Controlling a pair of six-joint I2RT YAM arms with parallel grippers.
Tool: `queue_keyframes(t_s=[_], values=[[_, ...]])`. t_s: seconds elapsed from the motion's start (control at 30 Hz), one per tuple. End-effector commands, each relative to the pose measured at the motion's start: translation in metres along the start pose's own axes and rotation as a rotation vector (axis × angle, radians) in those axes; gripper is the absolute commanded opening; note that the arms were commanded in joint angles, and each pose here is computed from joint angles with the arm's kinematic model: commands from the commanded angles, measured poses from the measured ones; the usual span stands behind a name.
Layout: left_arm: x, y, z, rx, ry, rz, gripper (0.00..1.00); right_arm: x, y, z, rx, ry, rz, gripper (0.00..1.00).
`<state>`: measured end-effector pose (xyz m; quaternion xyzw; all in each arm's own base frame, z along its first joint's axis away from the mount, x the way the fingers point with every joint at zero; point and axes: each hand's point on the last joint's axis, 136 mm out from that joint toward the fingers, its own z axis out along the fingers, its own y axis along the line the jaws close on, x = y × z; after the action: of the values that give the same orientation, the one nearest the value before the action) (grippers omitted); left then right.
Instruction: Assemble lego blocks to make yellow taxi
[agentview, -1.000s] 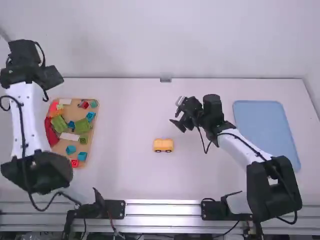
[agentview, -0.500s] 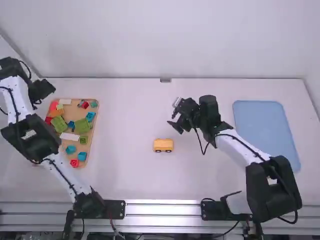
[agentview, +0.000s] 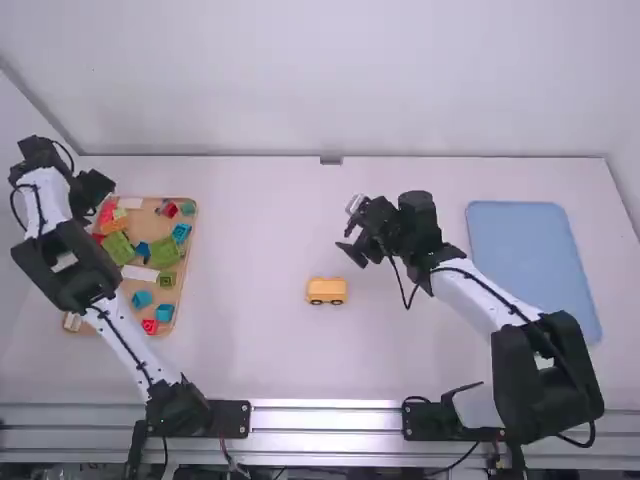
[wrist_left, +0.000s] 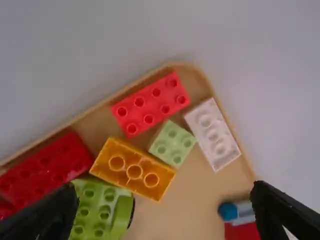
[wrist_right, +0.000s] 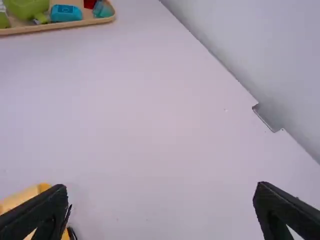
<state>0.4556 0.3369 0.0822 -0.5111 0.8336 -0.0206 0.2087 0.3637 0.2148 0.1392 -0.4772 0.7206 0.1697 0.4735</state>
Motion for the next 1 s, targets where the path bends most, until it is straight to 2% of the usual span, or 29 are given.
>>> queue_keyframes(t_s=[0.0,0.2,0.4,0.53,0.57,0.67,0.87,0.9,0.97], values=[[0.015,0.006,0.017,-0.011,0.047,-0.035,0.92,-0.001,-0.003,0.0,0.004,-0.001,0.02,0.98],[0.029,0.015,0.037,-0.025,0.071,-0.055,0.93,0.001,-0.006,-0.001,0.009,0.0,0.024,0.99],[0.035,0.02,0.048,-0.034,0.071,-0.078,0.83,0.001,-0.005,-0.001,0.008,0.002,0.051,0.99],[0.038,0.022,0.054,-0.037,0.067,-0.117,0.8,0.004,-0.004,-0.001,0.005,0.013,0.056,0.99],[0.038,0.023,0.055,-0.038,0.067,-0.136,0.8,0.004,-0.004,-0.001,0.004,0.016,0.057,0.99],[0.039,0.023,0.057,-0.037,0.067,-0.212,0.91,0.005,-0.003,-0.001,0.002,0.019,0.061,0.99],[0.036,0.021,0.057,-0.035,0.053,-0.419,0.91,0.008,-0.007,-0.003,0.01,0.023,0.069,0.99],[0.037,0.022,0.057,-0.041,0.055,-0.477,0.79,0.008,-0.008,-0.003,0.012,0.024,0.07,0.99],[0.039,0.023,0.057,-0.045,0.06,-0.507,0.69,0.009,-0.008,-0.003,0.011,0.026,0.071,0.99]])
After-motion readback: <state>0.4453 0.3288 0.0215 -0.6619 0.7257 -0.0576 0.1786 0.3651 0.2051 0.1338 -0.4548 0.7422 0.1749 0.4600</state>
